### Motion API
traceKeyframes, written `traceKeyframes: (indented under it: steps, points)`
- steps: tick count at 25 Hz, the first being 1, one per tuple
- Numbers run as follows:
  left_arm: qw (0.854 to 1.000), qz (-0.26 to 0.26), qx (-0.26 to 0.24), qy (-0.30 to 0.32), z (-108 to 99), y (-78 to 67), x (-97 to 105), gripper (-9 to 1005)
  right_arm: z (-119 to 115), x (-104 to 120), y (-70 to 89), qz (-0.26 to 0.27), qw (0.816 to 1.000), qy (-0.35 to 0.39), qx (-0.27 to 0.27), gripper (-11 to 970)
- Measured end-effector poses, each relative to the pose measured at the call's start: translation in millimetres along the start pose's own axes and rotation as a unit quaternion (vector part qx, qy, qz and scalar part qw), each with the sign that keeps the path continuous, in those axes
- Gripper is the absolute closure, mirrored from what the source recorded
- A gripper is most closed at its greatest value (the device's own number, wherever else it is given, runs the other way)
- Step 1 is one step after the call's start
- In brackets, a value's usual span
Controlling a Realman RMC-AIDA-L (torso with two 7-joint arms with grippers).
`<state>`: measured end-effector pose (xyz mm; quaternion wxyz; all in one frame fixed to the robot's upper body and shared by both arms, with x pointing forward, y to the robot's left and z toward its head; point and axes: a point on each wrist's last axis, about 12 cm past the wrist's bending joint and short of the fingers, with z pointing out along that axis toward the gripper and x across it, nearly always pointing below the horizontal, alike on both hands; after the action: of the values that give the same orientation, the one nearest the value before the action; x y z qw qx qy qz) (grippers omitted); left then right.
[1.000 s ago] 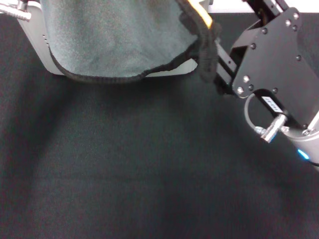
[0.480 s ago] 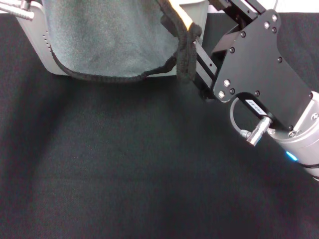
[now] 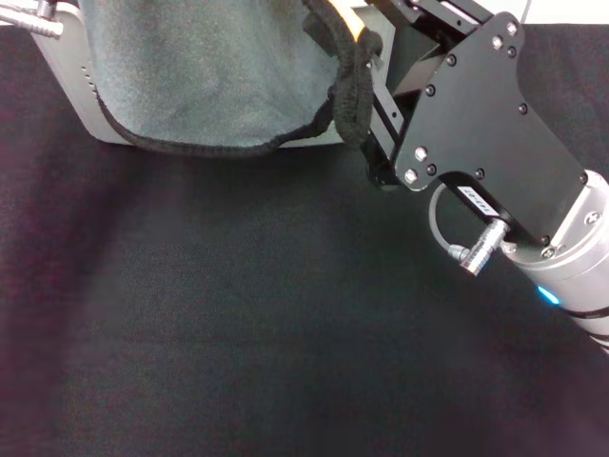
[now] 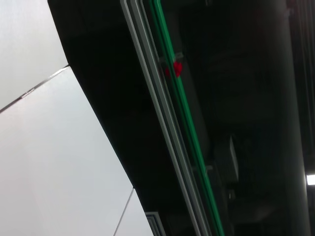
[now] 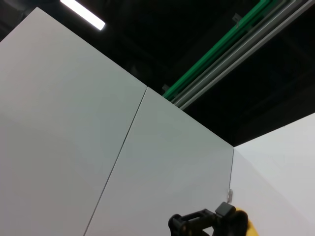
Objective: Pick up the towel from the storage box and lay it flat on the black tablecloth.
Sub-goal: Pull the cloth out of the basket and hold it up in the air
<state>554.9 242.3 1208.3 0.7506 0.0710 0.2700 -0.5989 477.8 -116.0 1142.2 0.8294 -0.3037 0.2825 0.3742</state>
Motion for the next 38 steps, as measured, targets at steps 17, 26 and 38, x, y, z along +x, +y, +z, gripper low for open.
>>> traceKeyframes:
  steps: [17, 26, 38]
  points:
    - [0.997, 0.063, -0.046, -0.004, -10, 9.6, -1, 963, 11, 15, -5.6, -0.004, 0.998, 0.062, 0.01, 658]
    - [0.997, 0.065, -0.051, -0.003, -12, 10.1, -2, 962, -11, 13, -15.6, -0.013, 0.995, 0.075, 0.064, 660]
    - [0.997, 0.066, -0.05, -0.002, -14, 9.4, -3, 962, -34, 1, -36.3, -0.001, 0.993, 0.038, 0.111, 662]
